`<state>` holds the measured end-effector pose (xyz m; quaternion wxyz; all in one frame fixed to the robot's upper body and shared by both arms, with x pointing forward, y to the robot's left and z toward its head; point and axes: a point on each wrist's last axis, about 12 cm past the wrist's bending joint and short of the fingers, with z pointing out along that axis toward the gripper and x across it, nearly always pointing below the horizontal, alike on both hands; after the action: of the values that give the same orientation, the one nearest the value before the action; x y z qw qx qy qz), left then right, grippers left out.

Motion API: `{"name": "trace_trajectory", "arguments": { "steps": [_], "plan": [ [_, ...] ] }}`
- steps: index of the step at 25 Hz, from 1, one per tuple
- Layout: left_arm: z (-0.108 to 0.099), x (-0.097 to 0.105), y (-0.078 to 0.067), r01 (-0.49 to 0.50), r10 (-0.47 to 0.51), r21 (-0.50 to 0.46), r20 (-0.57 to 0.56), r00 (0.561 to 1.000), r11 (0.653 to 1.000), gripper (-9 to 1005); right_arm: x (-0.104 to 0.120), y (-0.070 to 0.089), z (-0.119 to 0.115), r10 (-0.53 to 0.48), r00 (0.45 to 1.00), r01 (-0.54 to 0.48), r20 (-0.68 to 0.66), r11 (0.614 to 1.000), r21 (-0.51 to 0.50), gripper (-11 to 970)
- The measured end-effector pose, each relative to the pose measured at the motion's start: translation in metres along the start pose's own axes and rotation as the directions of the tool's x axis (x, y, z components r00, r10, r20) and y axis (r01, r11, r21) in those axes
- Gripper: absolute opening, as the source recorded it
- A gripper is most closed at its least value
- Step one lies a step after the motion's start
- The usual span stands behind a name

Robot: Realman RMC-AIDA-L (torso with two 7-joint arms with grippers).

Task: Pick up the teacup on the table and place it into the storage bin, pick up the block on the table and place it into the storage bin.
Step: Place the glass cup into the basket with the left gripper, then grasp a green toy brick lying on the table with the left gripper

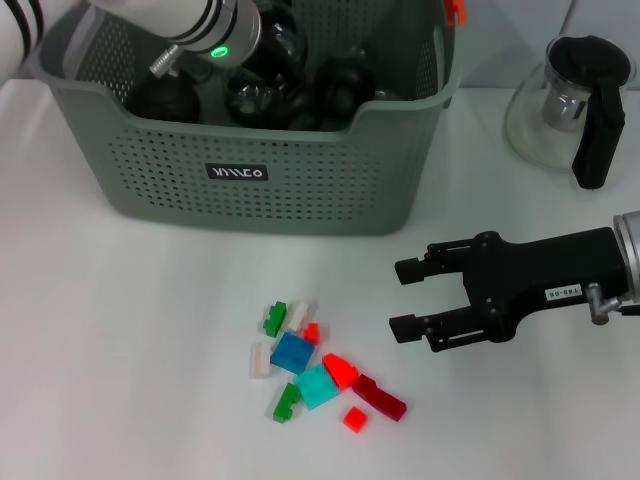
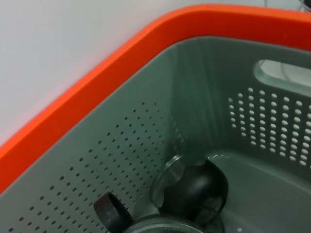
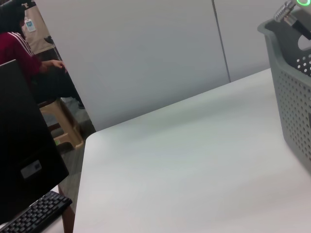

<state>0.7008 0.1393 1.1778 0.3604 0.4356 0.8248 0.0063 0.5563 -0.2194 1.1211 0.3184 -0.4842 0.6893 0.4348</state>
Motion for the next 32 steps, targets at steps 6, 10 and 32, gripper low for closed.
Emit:
{"name": "trace_trajectory", "arguments": {
  "steps": [6, 10, 32],
  "plan": [
    [0.003, 0.002, -0.004, -0.004, 0.004, -0.008, 0.003, 1.000, 1.000, 48, 0.001, 0.000, 0.000, 0.000, 1.000, 0.000, 0.001, 1.000, 0.000, 803],
    [0.004, 0.002, -0.004, -0.004, 0.004, -0.013, 0.007, 1.000, 1.000, 48, 0.001, 0.001, 0.000, 0.001, 1.000, -0.001, 0.001, 1.000, 0.000, 802],
    [-0.010, 0.001, 0.012, 0.054, -0.052, -0.047, 0.036, 0.998, 0.997, 367, 0.002, 0.001, 0.000, 0.004, 1.000, -0.004, 0.002, 1.000, -0.001, 803]
  ]
}}
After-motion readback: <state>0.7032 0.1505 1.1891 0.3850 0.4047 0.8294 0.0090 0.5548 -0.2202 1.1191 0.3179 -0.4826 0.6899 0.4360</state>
